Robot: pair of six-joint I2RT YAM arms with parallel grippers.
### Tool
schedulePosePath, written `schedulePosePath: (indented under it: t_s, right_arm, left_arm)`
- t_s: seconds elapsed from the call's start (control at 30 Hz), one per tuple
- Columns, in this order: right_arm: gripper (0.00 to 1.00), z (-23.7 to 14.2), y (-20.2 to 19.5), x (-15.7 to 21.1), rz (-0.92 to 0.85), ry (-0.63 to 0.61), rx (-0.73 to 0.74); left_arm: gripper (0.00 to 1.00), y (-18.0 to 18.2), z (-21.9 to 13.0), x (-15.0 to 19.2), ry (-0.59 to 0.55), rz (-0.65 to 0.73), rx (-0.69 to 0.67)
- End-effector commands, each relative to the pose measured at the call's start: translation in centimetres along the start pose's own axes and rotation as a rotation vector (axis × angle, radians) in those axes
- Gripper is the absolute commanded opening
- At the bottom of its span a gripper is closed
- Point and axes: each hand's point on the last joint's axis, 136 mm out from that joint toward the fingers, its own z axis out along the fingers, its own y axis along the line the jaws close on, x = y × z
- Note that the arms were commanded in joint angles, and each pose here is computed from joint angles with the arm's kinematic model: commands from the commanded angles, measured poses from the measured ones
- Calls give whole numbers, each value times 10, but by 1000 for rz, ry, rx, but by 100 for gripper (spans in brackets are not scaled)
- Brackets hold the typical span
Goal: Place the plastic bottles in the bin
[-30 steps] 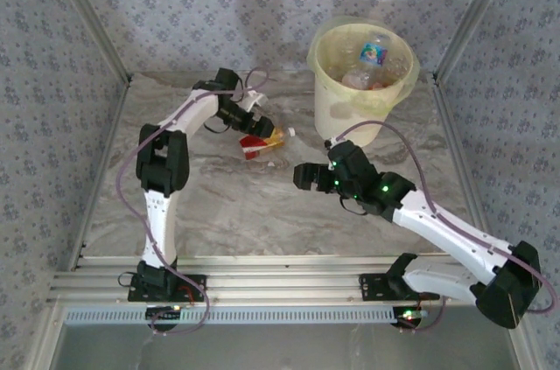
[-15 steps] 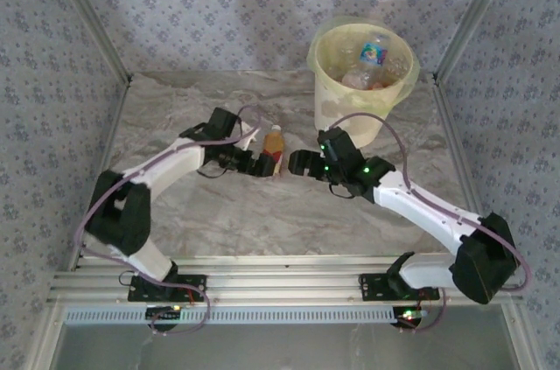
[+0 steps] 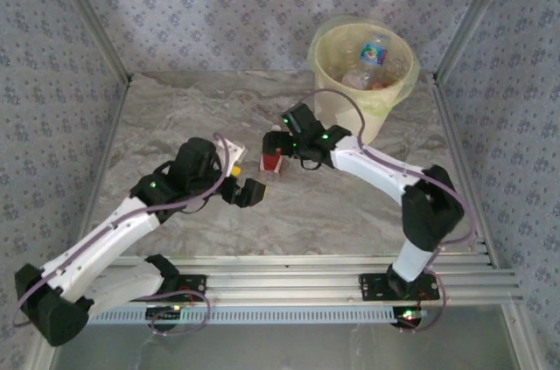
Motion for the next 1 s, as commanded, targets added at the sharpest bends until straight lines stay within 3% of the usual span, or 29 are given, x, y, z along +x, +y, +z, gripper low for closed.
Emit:
schedulePosePath:
  t_s: [0.0, 0.27, 0.53, 0.8, 0.97]
  right_arm:
    - [97, 25, -9, 5, 6, 39, 99]
    - [97, 77, -4, 13, -7, 94, 141]
    - [93, 105, -7, 25, -16, 148, 181]
    - [77, 104, -12, 20, -32, 123, 226]
    - [67, 75, 1, -8, -110, 46, 208]
  left_arm:
    - [100, 15, -8, 24, 13, -5, -92]
    - [100, 8, -32, 21, -125, 66, -77]
    - [100, 6, -31, 22, -110, 77, -75]
    - [100, 1, -37, 19, -140, 94, -70]
    - [100, 1, -38, 20, -140, 101, -74]
